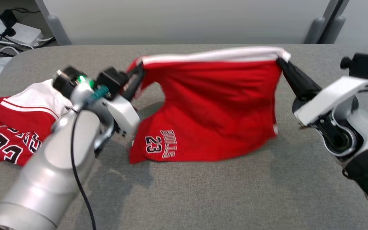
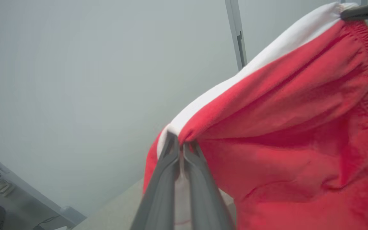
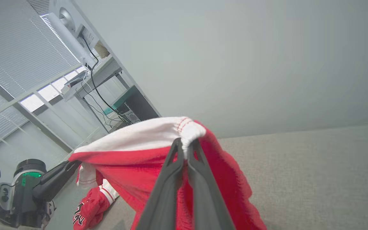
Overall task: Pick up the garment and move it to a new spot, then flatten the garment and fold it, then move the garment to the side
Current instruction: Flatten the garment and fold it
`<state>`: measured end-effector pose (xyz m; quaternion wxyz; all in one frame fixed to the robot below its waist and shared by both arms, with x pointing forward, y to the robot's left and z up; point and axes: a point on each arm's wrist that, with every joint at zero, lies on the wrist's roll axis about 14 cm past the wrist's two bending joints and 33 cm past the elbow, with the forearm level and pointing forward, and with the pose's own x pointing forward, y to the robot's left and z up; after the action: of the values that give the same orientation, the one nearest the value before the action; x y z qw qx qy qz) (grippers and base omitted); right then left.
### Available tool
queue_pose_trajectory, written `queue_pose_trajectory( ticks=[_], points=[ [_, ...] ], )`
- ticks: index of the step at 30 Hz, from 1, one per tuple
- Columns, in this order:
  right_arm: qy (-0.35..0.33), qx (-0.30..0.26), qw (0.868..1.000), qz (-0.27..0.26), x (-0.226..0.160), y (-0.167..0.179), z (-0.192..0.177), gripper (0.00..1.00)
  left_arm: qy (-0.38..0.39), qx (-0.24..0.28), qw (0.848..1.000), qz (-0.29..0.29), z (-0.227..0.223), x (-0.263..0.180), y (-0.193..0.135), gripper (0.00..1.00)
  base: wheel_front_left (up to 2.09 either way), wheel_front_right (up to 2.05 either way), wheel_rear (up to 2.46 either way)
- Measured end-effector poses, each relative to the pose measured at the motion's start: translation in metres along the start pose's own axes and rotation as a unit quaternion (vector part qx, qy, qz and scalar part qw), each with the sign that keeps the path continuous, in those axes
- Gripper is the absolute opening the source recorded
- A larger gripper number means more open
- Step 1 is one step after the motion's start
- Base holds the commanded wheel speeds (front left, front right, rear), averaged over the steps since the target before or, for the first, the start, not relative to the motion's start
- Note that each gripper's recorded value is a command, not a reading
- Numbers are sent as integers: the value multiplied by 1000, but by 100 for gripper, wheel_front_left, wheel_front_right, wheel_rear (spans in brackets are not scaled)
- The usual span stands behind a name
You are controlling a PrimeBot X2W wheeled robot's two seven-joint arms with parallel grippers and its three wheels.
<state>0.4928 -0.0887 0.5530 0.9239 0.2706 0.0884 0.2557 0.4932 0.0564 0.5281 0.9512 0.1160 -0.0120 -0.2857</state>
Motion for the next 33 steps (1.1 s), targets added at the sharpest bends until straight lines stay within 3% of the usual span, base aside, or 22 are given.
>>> queue_pose_trajectory(
  ticks=[1,4,9,12,13,14,20,33],
  points=[
    [-28,-13,999,27,11,21,19,0,-25,25,999,16,26,2,22,0,0,0,0],
    [-35,-23,998,53,19,42,27,0,-32,46,998,28,37,-2,38,0,0,0,0],
    [62,-31,996,55,13,38,-22,0,42,18,999,0,-17,-18,6,0,0,0,0],
    [150,-24,988,33,-7,17,-71,0,112,-47,992,-25,-76,-42,-39,47,0,0,0],
    [176,-23,984,25,-15,10,-85,0,134,-67,988,-30,-93,-51,-51,90,0,0,0],
    [197,-22,980,19,-21,4,-97,0,152,-84,984,-32,-106,-58,-61,100,0,0,0],
    [231,-26,973,4,-31,-10,-116,0,158,-145,977,-17,-117,-61,-73,100,0,0,0],
    [192,-26,981,-14,-24,-20,-109,0,137,-217,964,65,-115,-68,-34,100,0,0,0]
  ],
)
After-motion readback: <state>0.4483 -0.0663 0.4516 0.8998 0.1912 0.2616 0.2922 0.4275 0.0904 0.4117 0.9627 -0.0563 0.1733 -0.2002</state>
